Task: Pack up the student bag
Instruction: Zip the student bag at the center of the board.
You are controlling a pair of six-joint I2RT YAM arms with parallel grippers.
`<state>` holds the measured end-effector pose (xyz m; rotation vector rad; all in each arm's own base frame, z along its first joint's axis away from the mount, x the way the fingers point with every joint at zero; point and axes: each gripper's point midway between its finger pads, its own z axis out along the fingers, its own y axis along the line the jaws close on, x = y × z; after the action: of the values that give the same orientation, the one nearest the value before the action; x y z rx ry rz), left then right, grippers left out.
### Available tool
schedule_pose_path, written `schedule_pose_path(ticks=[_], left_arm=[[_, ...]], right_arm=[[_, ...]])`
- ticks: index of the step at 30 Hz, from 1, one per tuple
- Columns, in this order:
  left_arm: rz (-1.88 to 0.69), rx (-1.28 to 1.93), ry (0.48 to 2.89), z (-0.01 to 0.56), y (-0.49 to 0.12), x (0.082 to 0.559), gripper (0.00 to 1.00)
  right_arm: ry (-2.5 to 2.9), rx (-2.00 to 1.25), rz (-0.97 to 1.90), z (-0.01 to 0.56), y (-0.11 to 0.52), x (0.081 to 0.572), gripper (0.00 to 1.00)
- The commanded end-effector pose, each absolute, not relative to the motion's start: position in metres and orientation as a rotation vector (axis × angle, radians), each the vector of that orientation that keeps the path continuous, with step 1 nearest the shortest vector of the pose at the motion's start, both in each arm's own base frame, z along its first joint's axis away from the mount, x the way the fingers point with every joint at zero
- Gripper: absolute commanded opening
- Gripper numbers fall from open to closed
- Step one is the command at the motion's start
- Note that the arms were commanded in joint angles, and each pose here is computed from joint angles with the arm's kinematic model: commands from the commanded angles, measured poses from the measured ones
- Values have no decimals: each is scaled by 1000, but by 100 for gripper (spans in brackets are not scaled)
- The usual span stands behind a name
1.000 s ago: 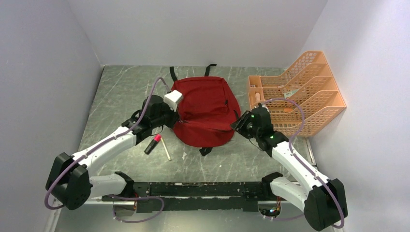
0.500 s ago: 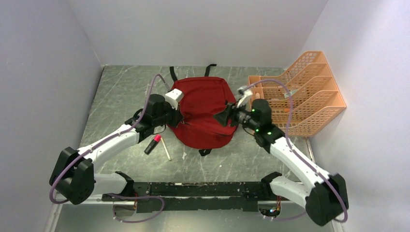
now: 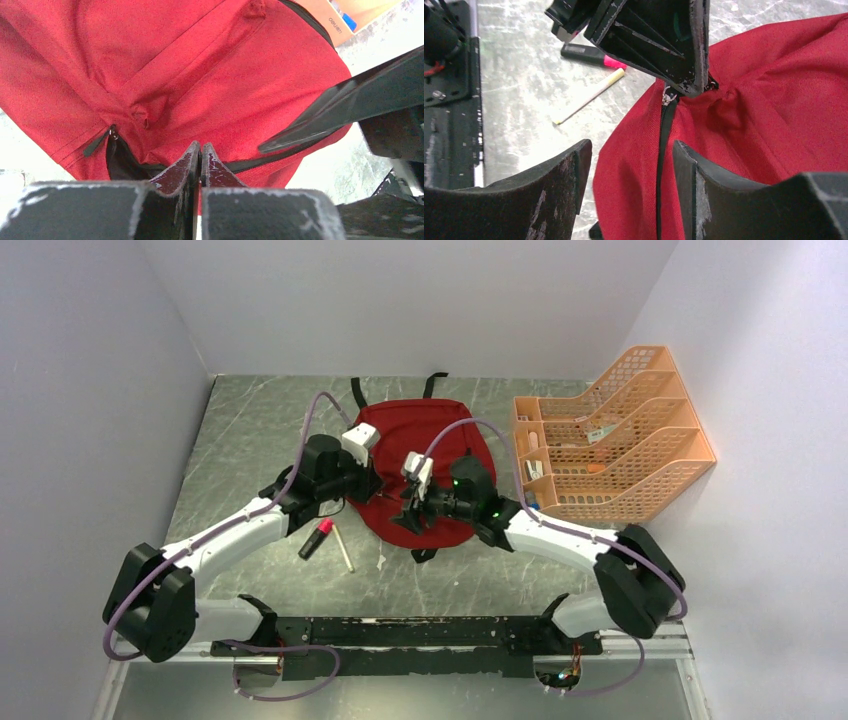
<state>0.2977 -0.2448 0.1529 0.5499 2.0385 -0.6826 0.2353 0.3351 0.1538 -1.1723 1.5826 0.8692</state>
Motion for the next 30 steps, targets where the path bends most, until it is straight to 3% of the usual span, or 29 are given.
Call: schedule_pose_path(ticks=[1, 5, 12, 16, 30], left_arm=[[-728, 554, 1964, 169, -248, 299, 5], [-740, 556, 1961, 170, -249, 296, 5], [-737, 541, 1957, 173, -248, 296, 5], [-701, 505, 1978, 172, -244, 302, 5], [-343, 129, 2173, 144, -189, 355, 5]], right_arm=[[1462, -1215, 773, 156, 348, 253, 63], [1487, -1252, 774, 142, 355, 253, 57], [1511, -1272, 722, 135, 352, 249, 29], [1489, -1320, 737, 134, 347, 235, 0], [1300, -1654, 820, 124, 338, 165, 0]])
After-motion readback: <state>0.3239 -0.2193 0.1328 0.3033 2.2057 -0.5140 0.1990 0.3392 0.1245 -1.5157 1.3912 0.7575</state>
